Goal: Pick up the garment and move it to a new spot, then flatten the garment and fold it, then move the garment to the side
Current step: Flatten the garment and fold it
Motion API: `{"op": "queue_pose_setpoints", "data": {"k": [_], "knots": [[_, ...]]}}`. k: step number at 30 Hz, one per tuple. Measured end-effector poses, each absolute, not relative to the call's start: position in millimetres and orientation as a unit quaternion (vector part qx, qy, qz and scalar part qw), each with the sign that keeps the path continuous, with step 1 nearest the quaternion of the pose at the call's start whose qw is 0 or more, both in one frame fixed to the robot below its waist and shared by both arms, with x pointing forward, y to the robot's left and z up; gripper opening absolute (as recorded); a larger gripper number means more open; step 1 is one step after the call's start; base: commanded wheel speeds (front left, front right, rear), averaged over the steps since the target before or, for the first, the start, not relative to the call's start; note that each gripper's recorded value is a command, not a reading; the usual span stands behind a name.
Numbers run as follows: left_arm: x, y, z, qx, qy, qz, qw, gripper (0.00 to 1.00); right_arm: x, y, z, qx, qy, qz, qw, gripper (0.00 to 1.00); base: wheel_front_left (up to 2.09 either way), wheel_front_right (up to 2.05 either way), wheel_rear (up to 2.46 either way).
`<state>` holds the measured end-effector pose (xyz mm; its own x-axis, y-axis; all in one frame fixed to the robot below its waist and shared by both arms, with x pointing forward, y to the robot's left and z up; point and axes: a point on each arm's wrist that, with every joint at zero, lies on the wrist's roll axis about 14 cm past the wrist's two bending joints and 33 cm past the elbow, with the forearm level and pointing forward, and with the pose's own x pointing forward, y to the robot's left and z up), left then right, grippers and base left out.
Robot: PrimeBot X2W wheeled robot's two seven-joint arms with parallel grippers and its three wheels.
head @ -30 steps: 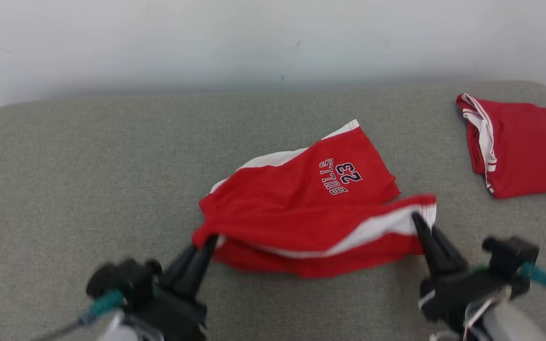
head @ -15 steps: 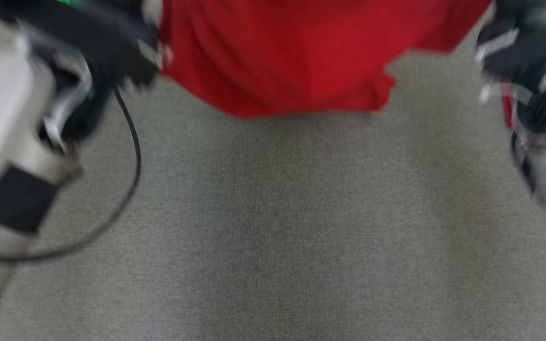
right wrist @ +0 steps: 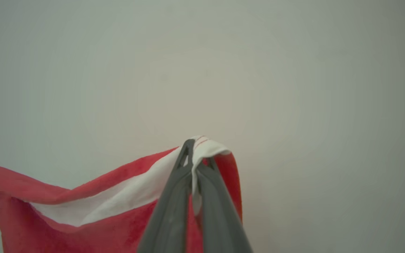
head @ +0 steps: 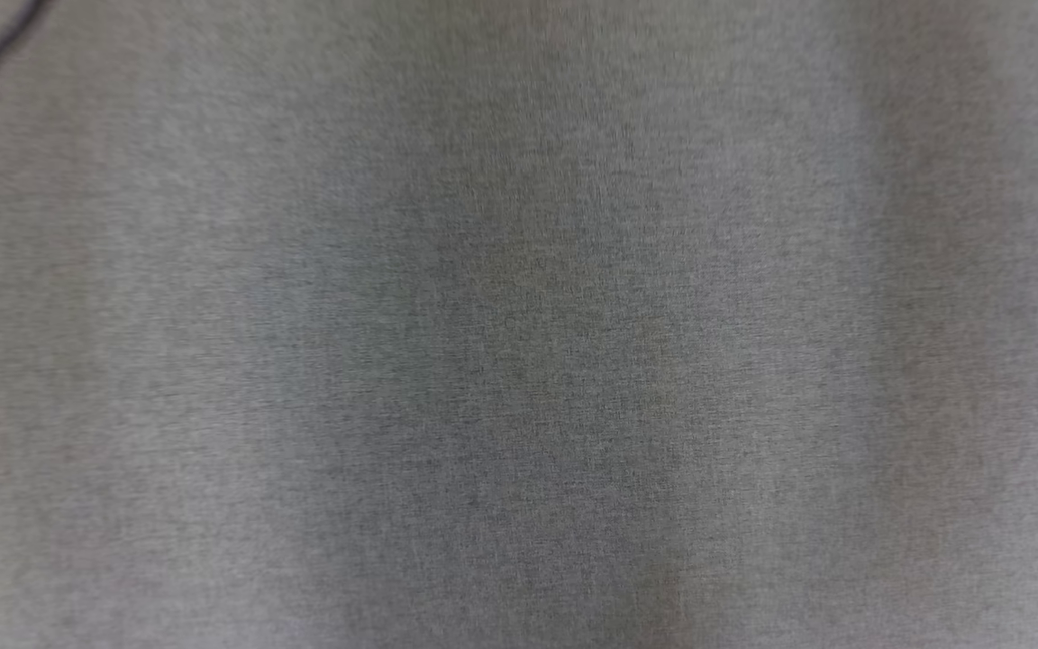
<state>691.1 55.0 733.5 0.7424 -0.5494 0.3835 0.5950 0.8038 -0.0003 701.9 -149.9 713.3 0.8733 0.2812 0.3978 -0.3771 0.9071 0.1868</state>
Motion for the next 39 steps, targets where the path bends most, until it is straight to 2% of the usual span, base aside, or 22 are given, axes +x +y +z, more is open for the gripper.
{"op": "queue_pose_setpoints", "data": {"k": [7, 12, 19, 26, 35, 39], "knots": [[712, 54, 720, -0.062, -0.177, -0.302, 0.934, 0.0, 723, -155, 707, 0.108, -0.178, 0.158, 0.965, 0.0, 0.0, 0.0, 0.0], [725, 60, 689, -0.085, -0.152, -0.295, 0.94, 0.0, 736, -157, 675, 0.107, -0.149, 0.15, 0.972, 0.0, 0.0, 0.0, 0.0], [717, 61, 641, -0.099, -0.125, -0.302, 0.94, 0.0, 731, -145, 633, 0.108, -0.119, 0.167, 0.973, 0.0, 0.0, 0.0, 0.0], [674, 60, 577, -0.108, -0.063, -0.32, 0.939, 0.0, 689, -156, 581, 0.129, -0.075, 0.175, 0.973, 0.0, 0.0, 0.0, 0.0], [589, 71, 530, -0.161, -0.017, -0.292, 0.943, 0.0, 598, -180, 518, 0.153, 0.004, 0.172, 0.973, 0.0, 0.0, 0.0, 0.0], [537, 62, 499, -0.153, 0.028, -0.31, 0.938, 0.0, 555, -186, 499, 0.185, 0.035, 0.161, 0.969, 0.0, 0.0, 0.0, 0.0]]}}
